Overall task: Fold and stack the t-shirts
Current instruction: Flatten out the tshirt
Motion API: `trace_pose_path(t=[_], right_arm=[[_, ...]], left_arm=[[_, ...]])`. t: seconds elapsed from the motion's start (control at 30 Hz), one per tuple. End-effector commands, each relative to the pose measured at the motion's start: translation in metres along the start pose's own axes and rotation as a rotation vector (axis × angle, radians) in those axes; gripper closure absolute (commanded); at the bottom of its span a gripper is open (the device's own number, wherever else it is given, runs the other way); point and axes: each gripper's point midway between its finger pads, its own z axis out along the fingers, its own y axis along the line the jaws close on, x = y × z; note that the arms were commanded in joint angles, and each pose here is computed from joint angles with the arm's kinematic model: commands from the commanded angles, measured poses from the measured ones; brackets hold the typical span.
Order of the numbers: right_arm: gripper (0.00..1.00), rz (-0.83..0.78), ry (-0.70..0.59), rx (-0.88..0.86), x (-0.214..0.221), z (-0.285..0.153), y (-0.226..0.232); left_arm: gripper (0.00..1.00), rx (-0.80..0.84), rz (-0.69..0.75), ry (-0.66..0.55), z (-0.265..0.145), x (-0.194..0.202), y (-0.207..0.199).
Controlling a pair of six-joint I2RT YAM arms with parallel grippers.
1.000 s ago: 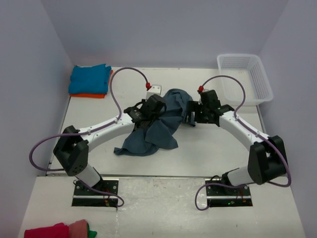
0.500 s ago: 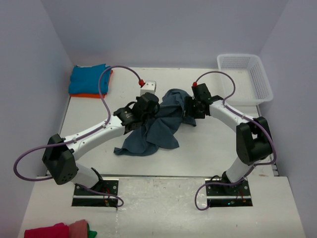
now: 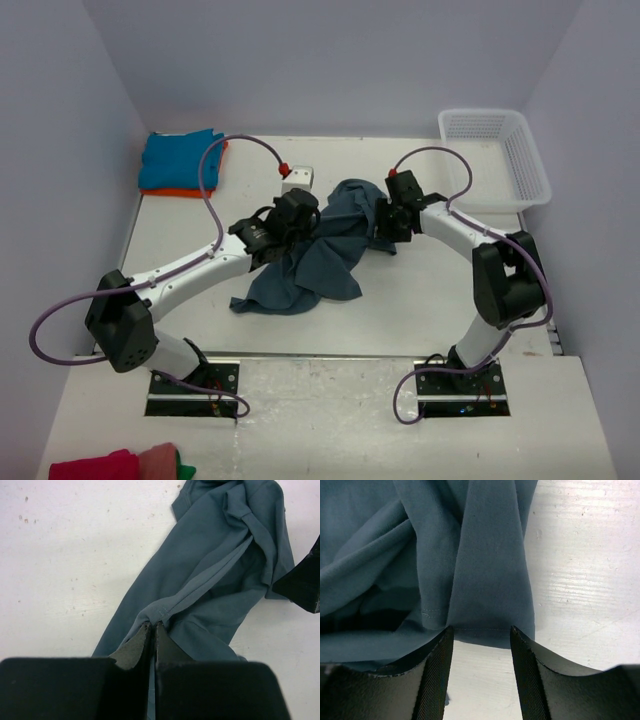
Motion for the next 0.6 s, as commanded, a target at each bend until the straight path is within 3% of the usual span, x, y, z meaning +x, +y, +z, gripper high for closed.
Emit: trace_pose_path(t=[0.0, 0.57], right_arm=[[0.5, 0.004, 0.0, 0.0, -0.001, 0.003, 0.006], [0.49, -0.035, 0.024, 0.004, 0.009, 0.011, 0.023]], left_arm=[[1.0, 0.029, -0.026, -0.058, -0.005, -0.018, -0.001], [1.0, 0.037, -0.028, -0.051, -0.004, -0.014, 0.002]])
